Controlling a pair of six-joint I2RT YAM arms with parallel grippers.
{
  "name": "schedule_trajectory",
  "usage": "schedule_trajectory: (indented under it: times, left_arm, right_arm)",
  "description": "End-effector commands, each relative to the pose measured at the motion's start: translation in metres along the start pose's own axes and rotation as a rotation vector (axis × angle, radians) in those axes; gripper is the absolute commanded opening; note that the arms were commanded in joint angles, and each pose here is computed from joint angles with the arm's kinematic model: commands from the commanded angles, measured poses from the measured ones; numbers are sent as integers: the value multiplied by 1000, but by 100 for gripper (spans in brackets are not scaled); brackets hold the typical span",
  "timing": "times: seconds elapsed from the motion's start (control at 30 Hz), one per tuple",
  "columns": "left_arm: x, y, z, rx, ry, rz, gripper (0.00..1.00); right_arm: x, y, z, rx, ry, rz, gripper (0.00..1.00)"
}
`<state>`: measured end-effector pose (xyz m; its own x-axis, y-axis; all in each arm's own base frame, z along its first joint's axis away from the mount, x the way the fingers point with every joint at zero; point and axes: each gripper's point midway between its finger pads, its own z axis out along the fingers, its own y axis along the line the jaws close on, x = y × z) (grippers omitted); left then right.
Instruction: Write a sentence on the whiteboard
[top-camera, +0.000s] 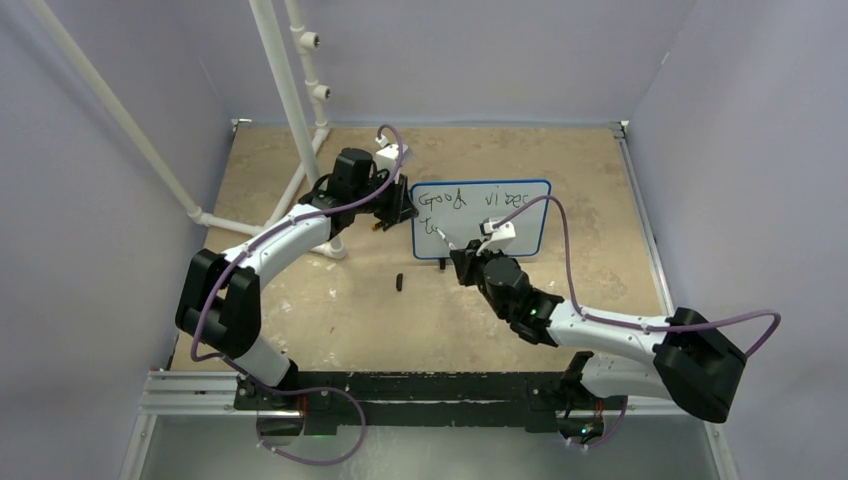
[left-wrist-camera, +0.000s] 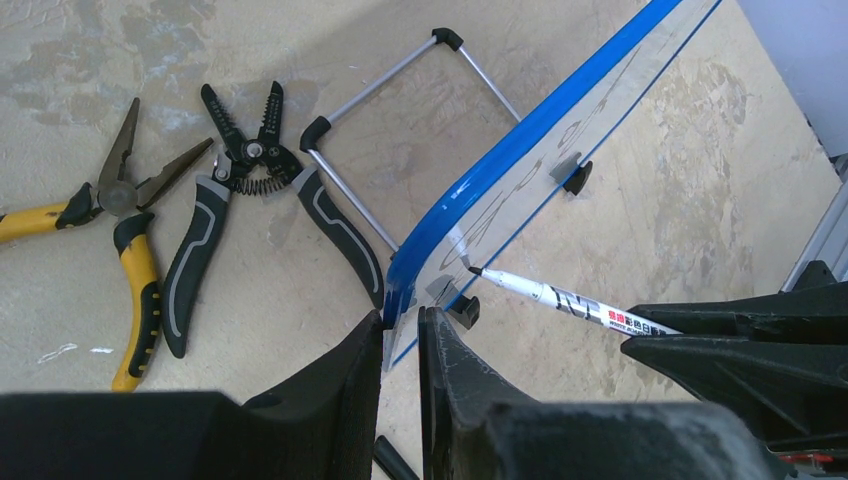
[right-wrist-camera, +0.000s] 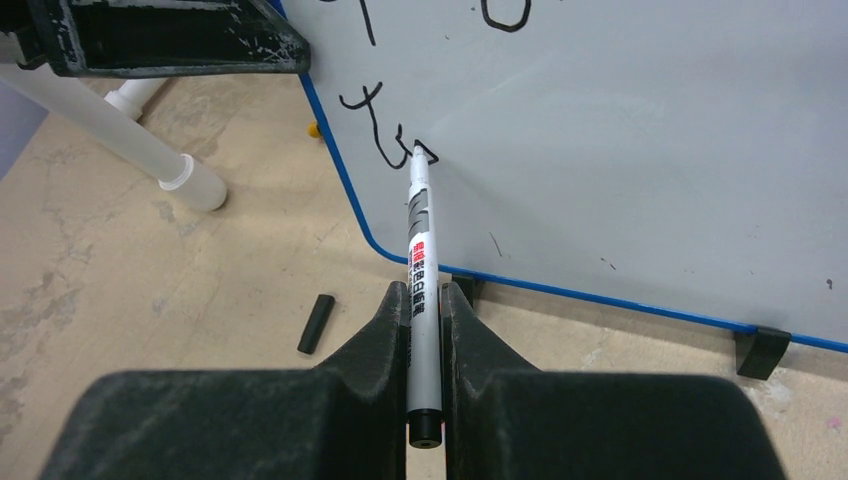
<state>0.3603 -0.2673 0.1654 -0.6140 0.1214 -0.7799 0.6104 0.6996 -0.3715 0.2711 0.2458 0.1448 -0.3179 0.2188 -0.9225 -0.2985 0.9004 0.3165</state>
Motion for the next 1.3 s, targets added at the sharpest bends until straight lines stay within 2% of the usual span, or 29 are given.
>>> schedule_trajectory:
  times: [0.0, 0.27, 0.5, 1.07, 1.27]
  left_arm:
    - [-7, -7, -4, 25, -29, 2, 18]
    - [-7, -6, -4, 24, -27, 2, 18]
    - [-7, -6, -4, 20, -29, 2, 18]
    - [-8, -7, -5, 23, -31, 3, 19]
    - [-8, -7, -5, 24, -33, 3, 19]
  right_arm:
    - [-31, 13, 7, -19, -91, 21, 0]
    - [-28, 15, 9, -28, -79, 16, 0]
    - [-41, 12, -10, -66, -134, 46, 0]
    - [-16, -23, -6, 119, -61, 24, 0]
    - [-5, -28, -9, 131, -29, 44, 0]
